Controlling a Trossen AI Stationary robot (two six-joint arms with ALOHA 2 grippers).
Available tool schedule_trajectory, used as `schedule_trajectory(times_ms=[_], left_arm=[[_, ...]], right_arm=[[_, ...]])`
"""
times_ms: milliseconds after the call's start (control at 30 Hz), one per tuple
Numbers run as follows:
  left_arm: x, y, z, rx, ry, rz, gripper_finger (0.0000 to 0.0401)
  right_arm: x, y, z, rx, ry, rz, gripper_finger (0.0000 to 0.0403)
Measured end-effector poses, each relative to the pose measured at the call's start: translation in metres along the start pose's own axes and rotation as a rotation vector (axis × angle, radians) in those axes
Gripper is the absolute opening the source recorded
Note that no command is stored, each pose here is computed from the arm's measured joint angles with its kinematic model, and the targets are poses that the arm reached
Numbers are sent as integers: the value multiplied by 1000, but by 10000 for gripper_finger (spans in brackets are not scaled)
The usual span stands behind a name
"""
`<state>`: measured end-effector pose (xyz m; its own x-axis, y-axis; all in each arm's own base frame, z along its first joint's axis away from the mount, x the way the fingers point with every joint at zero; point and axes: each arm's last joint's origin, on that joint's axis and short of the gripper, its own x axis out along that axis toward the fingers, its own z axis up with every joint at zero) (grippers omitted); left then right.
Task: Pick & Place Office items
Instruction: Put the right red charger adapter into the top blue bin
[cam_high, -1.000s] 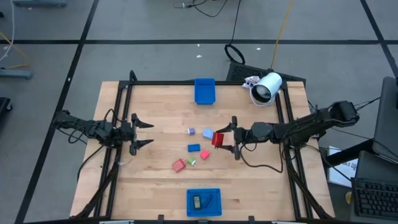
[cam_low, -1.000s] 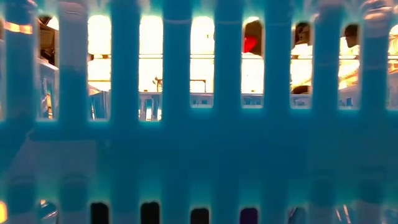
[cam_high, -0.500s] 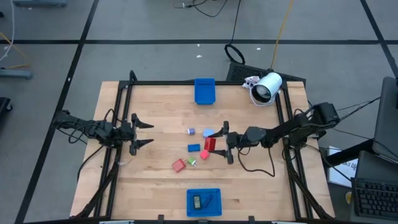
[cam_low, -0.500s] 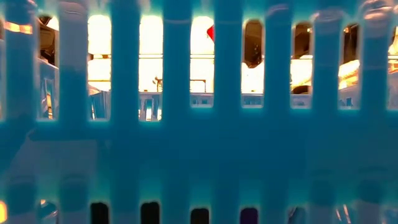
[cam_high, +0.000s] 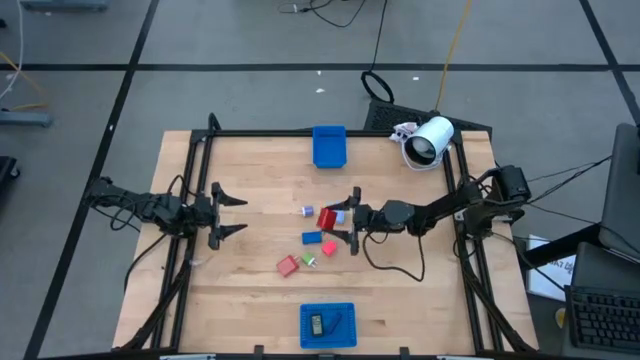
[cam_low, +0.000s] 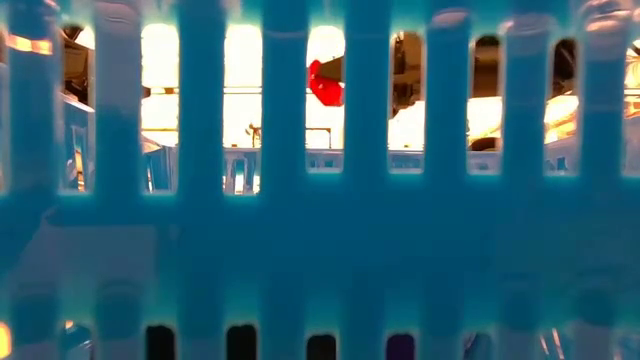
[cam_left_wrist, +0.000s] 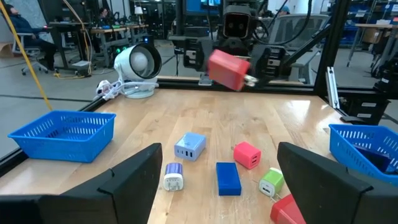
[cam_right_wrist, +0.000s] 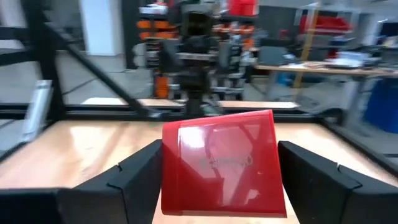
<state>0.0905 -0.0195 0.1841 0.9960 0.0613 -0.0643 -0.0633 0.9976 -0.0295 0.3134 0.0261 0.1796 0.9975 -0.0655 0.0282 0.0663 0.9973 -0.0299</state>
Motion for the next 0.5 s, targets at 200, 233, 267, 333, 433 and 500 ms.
schedule_trajectory(times_ms=[200, 233, 267, 333, 433, 500], left_arm=[[0, 0, 0, -1, -1, 0, 322], [0, 0, 0, 0, -1, 0, 320], [0, 0, 0, 0, -1, 0, 318], [0, 0, 0, 0, -1, 0, 314], [0, 0, 0, -1, -1, 0, 308], [0, 0, 0, -1, -1, 0, 305]], right_arm=[[0, -8, 0, 19, -1, -153, 273], [0, -10, 0, 21, 4, -187, 274], [0, -11, -1, 19, 14, -222, 274], [-1, -13, -3, 16, 34, -294, 273], [-2, -17, -3, 43, 32, -415, 270], [-3, -20, -4, 70, 26, -509, 271]])
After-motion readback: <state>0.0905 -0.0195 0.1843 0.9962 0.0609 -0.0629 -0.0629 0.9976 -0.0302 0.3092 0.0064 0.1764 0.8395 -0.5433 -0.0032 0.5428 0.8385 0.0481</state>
